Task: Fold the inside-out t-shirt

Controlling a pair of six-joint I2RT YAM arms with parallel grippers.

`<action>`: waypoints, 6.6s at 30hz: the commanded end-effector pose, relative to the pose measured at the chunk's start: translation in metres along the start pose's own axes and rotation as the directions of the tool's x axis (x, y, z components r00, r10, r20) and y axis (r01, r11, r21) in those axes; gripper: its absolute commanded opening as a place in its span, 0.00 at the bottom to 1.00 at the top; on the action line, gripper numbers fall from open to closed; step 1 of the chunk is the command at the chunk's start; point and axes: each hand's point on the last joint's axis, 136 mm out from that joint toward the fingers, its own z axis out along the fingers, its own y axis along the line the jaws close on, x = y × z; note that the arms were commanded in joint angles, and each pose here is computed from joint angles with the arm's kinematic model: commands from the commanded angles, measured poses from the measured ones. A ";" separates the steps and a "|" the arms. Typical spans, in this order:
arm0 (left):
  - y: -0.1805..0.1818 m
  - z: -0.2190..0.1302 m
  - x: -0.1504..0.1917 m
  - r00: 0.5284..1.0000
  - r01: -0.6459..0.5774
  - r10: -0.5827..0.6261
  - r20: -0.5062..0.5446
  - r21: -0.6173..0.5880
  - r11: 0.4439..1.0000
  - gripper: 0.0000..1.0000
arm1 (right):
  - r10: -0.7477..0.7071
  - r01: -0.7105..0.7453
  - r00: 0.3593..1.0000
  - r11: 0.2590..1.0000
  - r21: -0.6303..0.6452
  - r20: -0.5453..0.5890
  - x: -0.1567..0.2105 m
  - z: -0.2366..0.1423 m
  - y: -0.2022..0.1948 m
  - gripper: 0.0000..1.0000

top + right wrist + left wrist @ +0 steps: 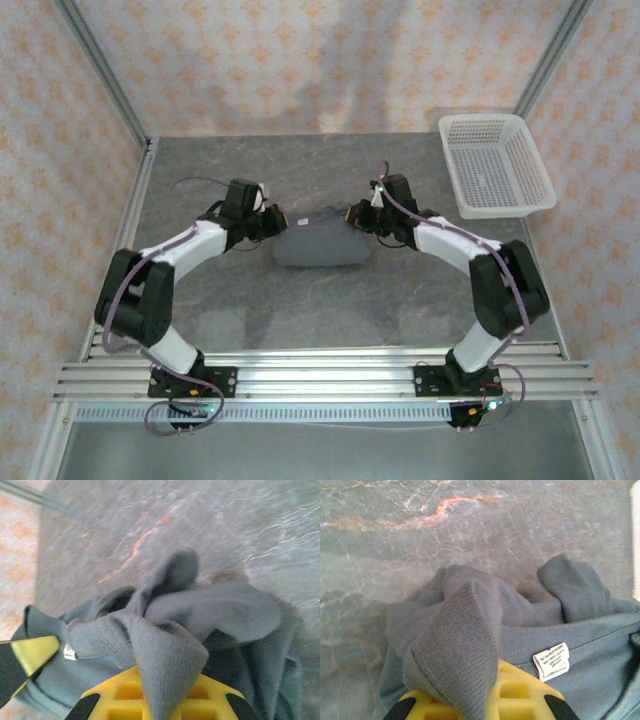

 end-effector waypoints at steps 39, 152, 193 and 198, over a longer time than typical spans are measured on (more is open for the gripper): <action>0.030 0.051 0.036 0.979 0.157 -0.163 -0.124 -0.062 0.986 0.22 | 0.021 -0.025 1.000 0.945 0.328 0.014 0.058 0.009 -0.070 0.12; 0.057 0.038 -0.224 0.763 0.521 -0.505 0.404 0.079 0.850 0.71 | 0.119 -0.163 0.921 0.982 0.091 0.370 -0.054 -0.123 0.065 0.77; 0.135 0.025 -0.347 0.706 0.476 -0.403 0.582 0.032 0.879 0.77 | 0.077 -0.142 0.922 0.979 0.147 0.379 -0.056 -0.134 0.062 0.77; 0.049 -0.060 -0.337 0.697 0.327 -0.313 0.645 0.102 0.940 0.89 | -0.043 -0.099 0.889 0.954 0.283 0.456 -0.067 -0.166 0.036 0.79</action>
